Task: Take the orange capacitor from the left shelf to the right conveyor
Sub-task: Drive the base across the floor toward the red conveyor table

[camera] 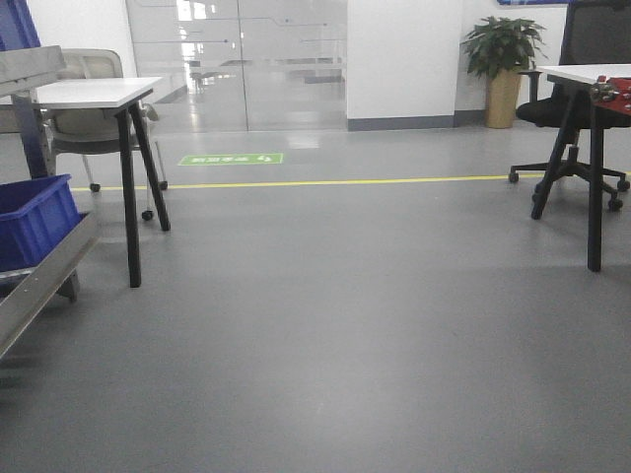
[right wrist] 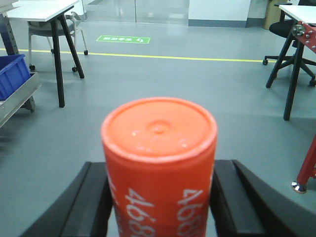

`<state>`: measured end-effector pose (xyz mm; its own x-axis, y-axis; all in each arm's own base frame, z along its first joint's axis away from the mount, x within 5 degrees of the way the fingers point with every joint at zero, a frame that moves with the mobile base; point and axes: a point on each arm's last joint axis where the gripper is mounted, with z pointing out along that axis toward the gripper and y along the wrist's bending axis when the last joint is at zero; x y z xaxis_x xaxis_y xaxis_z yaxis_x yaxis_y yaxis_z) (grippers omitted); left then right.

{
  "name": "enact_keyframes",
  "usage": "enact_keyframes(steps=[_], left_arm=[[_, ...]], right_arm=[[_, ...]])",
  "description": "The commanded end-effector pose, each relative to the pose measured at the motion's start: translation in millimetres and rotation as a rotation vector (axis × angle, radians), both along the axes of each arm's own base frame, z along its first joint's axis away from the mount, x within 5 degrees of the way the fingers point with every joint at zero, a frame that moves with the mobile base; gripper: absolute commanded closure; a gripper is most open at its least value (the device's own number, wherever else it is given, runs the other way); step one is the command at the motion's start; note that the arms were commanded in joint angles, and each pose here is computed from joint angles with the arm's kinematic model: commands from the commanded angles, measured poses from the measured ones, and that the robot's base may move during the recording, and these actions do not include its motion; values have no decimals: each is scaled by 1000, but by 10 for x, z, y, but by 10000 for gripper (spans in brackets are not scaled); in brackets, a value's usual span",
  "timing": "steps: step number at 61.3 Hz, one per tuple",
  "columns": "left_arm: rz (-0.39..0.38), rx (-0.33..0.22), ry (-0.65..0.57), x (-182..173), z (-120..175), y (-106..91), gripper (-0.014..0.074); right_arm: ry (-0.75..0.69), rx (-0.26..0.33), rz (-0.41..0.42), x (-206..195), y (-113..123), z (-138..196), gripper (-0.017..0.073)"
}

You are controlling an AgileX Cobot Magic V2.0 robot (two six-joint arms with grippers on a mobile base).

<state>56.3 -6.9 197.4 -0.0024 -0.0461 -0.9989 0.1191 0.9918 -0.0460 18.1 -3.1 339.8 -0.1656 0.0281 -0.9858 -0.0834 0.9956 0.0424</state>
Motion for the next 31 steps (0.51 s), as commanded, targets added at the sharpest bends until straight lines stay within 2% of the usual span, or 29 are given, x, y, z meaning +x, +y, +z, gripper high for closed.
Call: enact_keyframes(steps=[1, 31], left_arm=[[7, -16, -103, -15, 103, 8, 720], [7, -16, -103, -15, 103, 8, 720]], right_arm=[[-101, -9, 0, 1, -2, 151, 503], [-101, -9, 0, 1, -2, 151, 503]])
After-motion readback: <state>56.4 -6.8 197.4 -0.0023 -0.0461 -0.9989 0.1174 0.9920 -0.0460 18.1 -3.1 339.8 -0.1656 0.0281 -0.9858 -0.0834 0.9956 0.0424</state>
